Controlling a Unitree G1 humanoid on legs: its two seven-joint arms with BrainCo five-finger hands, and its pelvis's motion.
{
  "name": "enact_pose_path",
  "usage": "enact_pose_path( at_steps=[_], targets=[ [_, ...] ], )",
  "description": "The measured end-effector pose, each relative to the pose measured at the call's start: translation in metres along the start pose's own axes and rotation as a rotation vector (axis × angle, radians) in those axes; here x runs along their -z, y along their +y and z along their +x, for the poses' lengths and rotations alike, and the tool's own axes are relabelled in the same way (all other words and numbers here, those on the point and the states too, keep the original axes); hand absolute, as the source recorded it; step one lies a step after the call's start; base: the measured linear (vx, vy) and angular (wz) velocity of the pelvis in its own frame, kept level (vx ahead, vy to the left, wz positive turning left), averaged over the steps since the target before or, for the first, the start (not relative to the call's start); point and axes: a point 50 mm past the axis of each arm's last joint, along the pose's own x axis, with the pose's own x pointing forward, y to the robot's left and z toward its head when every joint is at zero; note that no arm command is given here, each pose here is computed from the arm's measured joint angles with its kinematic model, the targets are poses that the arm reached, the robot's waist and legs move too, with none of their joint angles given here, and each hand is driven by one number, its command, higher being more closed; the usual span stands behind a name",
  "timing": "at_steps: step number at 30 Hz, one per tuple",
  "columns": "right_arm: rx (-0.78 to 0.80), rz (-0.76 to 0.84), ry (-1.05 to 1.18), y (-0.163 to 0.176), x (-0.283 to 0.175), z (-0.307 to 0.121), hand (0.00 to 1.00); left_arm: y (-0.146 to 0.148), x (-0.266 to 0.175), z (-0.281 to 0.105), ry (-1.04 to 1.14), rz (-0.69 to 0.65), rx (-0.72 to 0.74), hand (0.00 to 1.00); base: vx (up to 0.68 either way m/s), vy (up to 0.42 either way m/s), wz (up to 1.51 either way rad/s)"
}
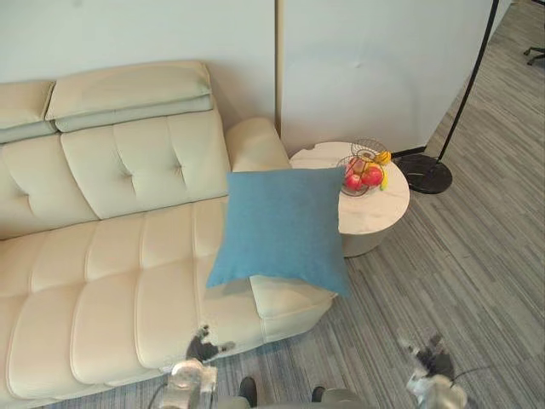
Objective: Pick up cushions and gather them together orderly.
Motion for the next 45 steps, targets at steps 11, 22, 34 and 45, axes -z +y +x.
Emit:
enact_pose_path(
  at_steps=[11,22,34,45],
  targets=[
    [-0.127,-0.054,-0.36,0.033,-0.091,0.017,0.0,0.025,-0.081,0.005,-0.331,-0.156,-0.125,0.0,0.04,0.0,0.0],
    [-0.261,0.115,-0.683,0.106,-0.208,0.025,0.0,0.011,-0.229,0.008,-0.722,-0.287,-0.138,0.0,-0.07,-0.002,0.04],
    [-0.287,0.297,-0.767,0.118,-0.244,0.012,0.0,0.004,-0.307,-0.017,-0.928,-0.399,-0.109,0.0,-0.13,-0.015,0.06],
    [-0.405,0.452,-0.917,0.146,-0.312,-0.011,0.0,-0.005,-0.383,-0.051,-1.103,-0.468,-0.032,0.0,0.03,-0.025,0.04]
  ],
)
